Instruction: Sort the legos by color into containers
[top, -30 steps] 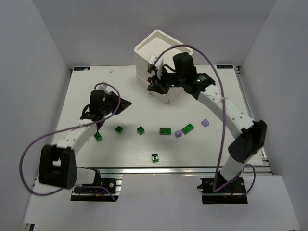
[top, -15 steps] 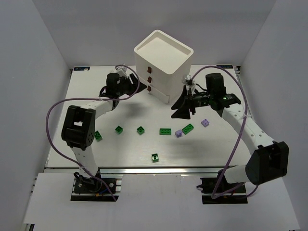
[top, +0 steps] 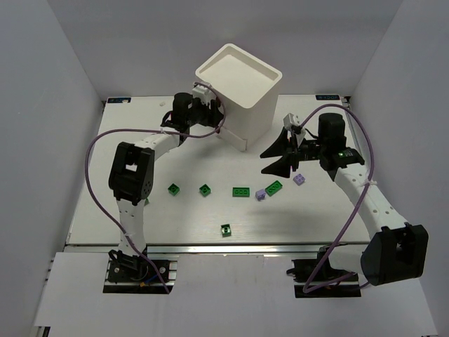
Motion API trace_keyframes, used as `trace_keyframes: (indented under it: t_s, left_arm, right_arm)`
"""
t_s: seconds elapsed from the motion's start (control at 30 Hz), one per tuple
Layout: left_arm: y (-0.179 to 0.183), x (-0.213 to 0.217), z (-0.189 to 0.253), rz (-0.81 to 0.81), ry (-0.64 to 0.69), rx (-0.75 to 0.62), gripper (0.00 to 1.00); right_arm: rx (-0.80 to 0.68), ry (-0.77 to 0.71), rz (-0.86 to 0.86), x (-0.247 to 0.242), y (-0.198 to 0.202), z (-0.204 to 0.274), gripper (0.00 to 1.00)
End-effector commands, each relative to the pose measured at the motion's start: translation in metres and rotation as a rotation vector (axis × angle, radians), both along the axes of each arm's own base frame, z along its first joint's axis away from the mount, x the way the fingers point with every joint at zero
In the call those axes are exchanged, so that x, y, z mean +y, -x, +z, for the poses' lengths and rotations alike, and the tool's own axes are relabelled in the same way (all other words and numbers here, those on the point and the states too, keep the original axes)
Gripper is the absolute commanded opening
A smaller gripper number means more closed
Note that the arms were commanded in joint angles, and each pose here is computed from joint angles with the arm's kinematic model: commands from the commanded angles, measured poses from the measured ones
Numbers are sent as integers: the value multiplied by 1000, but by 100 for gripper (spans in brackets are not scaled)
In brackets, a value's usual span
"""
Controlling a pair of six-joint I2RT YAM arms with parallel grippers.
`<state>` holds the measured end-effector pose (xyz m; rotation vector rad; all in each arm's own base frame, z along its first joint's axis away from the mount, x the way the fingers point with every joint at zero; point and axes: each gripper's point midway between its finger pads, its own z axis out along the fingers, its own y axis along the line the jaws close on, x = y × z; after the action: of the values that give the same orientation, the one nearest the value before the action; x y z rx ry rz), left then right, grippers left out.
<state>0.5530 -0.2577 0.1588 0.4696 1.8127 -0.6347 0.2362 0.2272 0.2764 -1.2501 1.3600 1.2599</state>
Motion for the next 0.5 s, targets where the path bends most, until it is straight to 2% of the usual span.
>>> trace_keyframes:
  t_s: [0.0,0.17,0.27,0.3,0.4,0.47]
  left_arm:
    - [-10,4,4,0,-80,-50,70]
    - [-19,6,0,27,-86,-56,65]
    - [-21,7,1,44,-72,-60,50]
    - [-23,6,3,47,-63,-70,41]
    - [-25,3,8,45,-33,-82,28]
    - [-26,1,11,40,-21,-86,23]
  right_arm:
    - [-75,-16,-5,-4,-7,5,64]
    - [-49,-12,-16,-6,-13,0,64]
    - [-43,-12,-23,-8,-17,-1,64]
    - [-42,-12,-23,-8,-17,-1,64]
    - [-28,-8,-27,-9,-19,-5,64]
    - [-9,-2,-22,-9,-18,-9,64]
